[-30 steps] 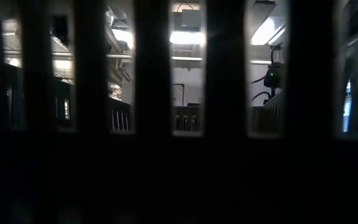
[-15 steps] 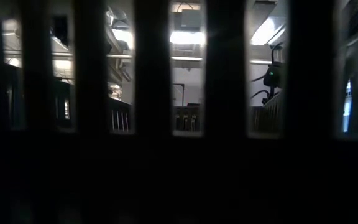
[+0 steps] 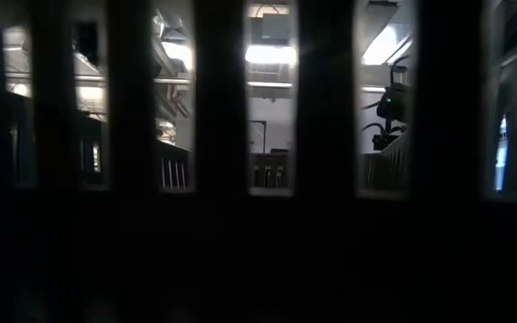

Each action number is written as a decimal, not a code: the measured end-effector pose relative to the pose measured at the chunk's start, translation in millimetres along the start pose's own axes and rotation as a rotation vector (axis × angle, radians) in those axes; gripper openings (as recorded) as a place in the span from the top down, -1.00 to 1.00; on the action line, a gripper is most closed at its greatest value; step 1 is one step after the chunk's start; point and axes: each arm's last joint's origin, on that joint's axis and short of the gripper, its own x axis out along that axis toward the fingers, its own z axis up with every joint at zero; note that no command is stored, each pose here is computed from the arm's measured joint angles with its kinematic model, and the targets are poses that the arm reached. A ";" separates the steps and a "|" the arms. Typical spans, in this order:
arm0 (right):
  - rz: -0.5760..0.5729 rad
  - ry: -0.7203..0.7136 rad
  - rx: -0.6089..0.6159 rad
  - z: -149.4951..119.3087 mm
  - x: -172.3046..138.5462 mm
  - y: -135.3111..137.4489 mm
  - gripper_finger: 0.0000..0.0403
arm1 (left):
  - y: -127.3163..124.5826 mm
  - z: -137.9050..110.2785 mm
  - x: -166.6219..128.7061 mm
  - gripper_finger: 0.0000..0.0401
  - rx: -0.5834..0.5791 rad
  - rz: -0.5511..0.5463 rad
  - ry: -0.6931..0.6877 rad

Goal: Sort Halloween decoration
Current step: Put the green toy skeleton into the bottom black basket

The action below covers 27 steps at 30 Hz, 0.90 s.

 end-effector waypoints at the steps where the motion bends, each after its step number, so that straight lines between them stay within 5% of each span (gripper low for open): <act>1: -0.002 -0.008 -0.011 0.8 0.1 -0.1 0.08 | 0.0 0.0 0.0 0.31 0.000 0.000 0.000; 12: 0.034 0.042 -0.054 -2.3 19.5 0.8 0.08 | 0.0 0.0 0.0 0.31 0.000 0.000 0.000; 23: 0.117 0.040 -0.019 -3.3 20.7 3.2 0.91 | 0.0 0.0 -0.1 0.31 0.000 0.000 0.000; 27: 0.124 0.041 0.005 -3.6 18.9 3.8 0.96 | 0.0 -0.1 -0.1 0.31 0.000 0.000 0.000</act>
